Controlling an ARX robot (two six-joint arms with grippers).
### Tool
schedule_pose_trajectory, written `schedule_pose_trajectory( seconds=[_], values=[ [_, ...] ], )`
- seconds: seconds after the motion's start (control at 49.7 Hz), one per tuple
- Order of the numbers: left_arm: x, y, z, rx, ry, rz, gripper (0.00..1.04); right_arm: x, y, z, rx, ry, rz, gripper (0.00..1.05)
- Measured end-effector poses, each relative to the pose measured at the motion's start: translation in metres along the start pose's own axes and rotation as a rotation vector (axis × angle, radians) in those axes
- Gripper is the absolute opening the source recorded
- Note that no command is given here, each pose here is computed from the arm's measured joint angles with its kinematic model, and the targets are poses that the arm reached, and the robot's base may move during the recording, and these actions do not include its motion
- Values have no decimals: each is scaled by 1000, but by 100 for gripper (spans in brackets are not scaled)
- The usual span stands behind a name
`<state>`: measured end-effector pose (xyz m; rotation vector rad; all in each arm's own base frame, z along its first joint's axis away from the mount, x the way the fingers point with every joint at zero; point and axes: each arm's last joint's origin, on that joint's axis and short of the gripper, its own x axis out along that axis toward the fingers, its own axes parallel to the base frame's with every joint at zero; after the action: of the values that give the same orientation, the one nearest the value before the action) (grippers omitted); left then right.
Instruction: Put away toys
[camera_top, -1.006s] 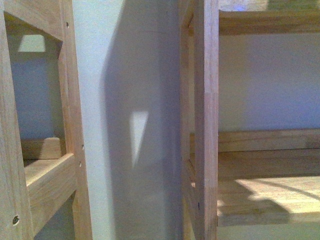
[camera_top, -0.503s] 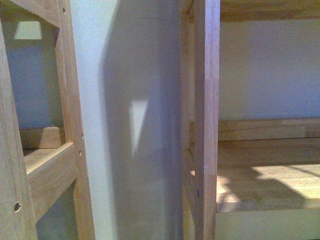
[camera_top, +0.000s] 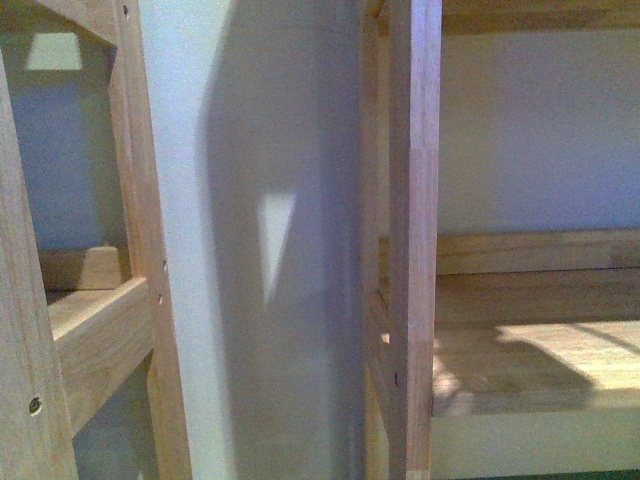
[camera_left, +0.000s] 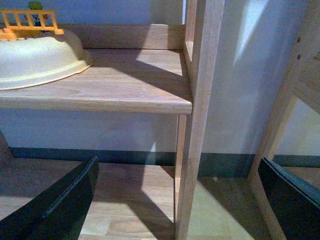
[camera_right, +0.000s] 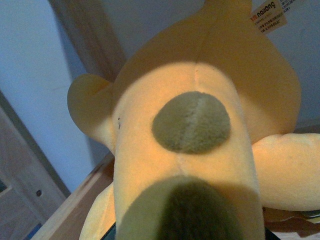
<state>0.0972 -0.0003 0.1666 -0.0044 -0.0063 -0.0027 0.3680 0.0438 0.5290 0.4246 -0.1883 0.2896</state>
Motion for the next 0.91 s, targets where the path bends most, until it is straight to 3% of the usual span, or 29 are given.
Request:
schedule_pose_trajectory(
  seconds=[0.262, 0.483, 0.785, 0.905],
  values=[
    [0, 0, 0, 0, 0, 0, 99, 5, 4, -5, 84, 51, 96, 20],
    [0, 0, 0, 0, 0, 0, 99, 6, -3, -8, 109, 56, 93, 20],
    [0, 0, 0, 0, 0, 0, 99, 5, -10, -8, 108, 37, 71, 58],
    [0, 0, 0, 0, 0, 0, 99, 2, -9, -4, 105, 18, 66, 80]
  ],
)
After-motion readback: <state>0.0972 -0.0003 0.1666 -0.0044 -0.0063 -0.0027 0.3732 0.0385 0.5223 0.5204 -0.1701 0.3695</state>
